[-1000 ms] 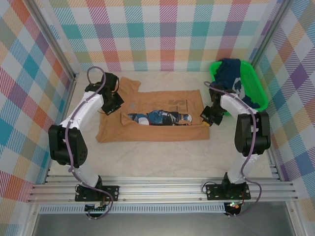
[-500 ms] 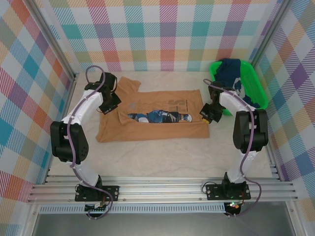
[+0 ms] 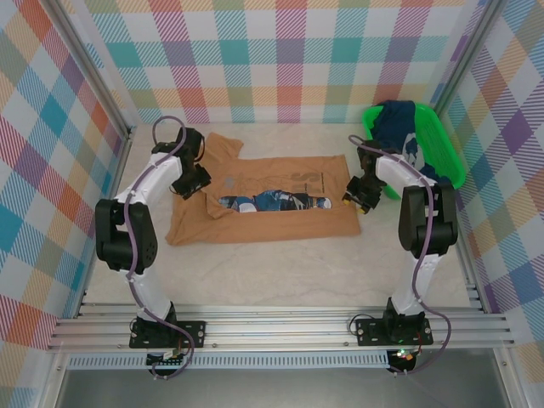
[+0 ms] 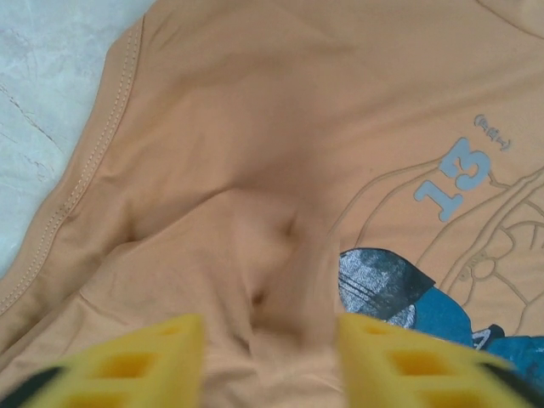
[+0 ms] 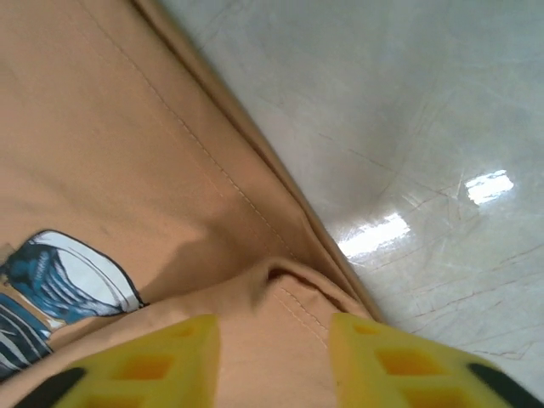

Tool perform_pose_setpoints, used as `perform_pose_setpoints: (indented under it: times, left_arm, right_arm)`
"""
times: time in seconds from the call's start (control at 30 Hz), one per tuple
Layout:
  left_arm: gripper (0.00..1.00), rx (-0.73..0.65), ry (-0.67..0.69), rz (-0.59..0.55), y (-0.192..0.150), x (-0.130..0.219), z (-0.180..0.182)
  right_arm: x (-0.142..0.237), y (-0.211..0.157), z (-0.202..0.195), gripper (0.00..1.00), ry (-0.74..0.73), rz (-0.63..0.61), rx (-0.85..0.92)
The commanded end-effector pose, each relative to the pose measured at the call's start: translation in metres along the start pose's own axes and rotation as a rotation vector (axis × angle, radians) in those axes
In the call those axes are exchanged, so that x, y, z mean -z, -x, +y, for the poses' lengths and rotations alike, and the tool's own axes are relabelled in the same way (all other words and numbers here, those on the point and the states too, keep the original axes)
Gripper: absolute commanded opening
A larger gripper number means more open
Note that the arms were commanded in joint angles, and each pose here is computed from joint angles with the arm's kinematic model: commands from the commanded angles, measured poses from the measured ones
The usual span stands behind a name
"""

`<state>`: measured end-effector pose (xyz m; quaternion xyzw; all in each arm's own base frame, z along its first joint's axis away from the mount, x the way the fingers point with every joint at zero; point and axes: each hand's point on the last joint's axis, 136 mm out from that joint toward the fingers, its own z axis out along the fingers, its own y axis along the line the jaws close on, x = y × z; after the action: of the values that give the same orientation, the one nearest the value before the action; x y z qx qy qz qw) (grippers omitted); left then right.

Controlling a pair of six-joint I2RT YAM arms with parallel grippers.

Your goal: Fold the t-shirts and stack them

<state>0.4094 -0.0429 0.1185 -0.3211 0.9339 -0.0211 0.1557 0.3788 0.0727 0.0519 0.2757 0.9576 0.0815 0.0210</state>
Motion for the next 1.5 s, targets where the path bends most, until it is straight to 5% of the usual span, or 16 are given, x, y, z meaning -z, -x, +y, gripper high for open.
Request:
perform_pose_setpoints:
  times: [0.0, 0.3, 0.43, 0.9, 1.47]
  left_arm:
    - [0.58, 0.056, -0.063, -0.044, 0.012, 0.021, -0.001]
    - [0.48, 0.275, -0.252, 0.241, -0.077, -0.026, -0.002]
    - [0.46, 0.297, -0.253, 0.247, -0.074, -0.044, -0.009]
    - [0.02, 0.237, -0.219, 0.246, -0.065, -0.058, -0.025]
    - [0.0, 0.022, -0.214, 0.271, -0.047, -0.067, -0.095]
  right_arm:
    - [0.035, 0.004, 0.006, 0.5, 0.043, -0.105, 0.046]
    - [0.048, -0.061, 0.003, 0.49, 0.128, -0.07, 0.112]
    - [0.043, -0.077, 0.007, 0.48, 0.156, -0.04, 0.126]
    - [0.04, -0.08, 0.006, 0.4, 0.149, -0.026, 0.127]
    - [0.031, -0.082, 0.007, 0.37, 0.142, 0.01, 0.122]
